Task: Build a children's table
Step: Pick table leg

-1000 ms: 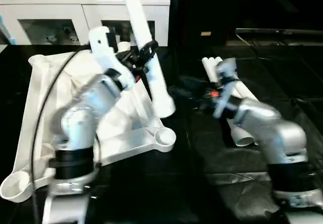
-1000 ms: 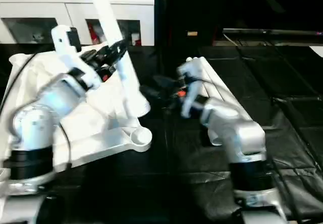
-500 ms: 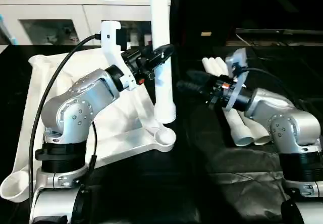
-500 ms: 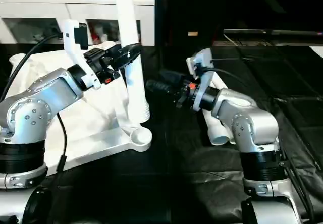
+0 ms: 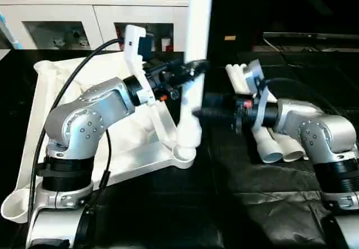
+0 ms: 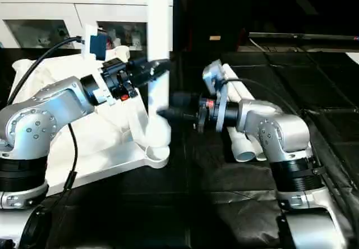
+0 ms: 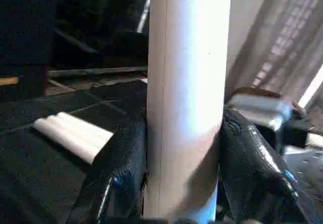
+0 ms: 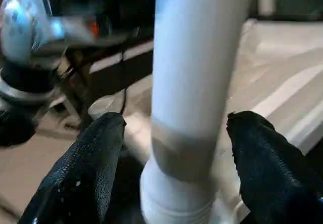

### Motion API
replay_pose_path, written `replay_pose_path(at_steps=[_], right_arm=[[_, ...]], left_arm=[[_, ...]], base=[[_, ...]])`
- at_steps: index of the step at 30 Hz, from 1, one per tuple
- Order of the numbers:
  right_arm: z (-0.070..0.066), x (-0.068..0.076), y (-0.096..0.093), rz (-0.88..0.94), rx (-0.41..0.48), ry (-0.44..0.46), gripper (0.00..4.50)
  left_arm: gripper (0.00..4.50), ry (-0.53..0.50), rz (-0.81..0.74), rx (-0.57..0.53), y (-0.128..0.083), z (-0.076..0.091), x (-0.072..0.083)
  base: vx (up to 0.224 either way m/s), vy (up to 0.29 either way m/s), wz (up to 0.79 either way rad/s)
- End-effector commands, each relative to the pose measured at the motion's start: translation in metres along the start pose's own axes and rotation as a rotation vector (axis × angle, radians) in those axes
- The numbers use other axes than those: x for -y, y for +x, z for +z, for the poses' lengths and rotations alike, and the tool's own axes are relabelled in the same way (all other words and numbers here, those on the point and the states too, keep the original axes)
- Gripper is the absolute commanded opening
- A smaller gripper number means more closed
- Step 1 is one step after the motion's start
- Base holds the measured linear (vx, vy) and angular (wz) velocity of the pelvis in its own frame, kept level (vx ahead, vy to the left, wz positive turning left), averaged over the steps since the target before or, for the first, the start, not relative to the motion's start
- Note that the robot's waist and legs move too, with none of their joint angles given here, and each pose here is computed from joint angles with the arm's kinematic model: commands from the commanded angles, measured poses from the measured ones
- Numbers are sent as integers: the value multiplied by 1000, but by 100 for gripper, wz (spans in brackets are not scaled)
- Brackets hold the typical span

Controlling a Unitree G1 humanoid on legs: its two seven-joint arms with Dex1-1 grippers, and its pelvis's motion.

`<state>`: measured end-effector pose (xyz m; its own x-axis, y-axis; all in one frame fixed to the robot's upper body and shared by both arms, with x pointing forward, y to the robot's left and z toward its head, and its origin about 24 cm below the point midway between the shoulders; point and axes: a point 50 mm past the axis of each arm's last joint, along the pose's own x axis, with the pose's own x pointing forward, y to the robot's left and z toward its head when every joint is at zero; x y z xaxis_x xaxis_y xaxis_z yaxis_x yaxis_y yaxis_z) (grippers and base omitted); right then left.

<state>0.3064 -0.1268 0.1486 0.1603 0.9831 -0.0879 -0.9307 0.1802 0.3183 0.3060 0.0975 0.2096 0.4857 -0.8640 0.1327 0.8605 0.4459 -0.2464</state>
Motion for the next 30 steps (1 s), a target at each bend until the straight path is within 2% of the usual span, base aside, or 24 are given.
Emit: replay_pose_path(at_steps=[1, 12, 14, 16, 26, 30], right_arm=[[-1, -4, 1, 34, -21, -10, 344], [-5, -4, 6, 53, -46, 21, 344], [-6, -5, 7, 57, -49, 23, 311], [-7, -5, 7, 60, -50, 24, 308], [-13, -8, 10, 80, -66, 46, 212], [-15, -8, 11, 82, -69, 54, 197]], left_arm=[[183, 29, -55, 1, 4, 8, 9], [183, 27, -170, -24, 8, 6, 24], [183, 29, -182, -30, 8, 5, 26], [183, 28, -184, -31, 9, 5, 26], [183, 22, -203, -24, 13, 5, 30], [183, 14, -215, -17, 14, 5, 32]], base=[[0, 0, 0], [0, 0, 0], [0, 0, 0], [0, 0, 0], [0, 0, 0], [0, 0, 0]])
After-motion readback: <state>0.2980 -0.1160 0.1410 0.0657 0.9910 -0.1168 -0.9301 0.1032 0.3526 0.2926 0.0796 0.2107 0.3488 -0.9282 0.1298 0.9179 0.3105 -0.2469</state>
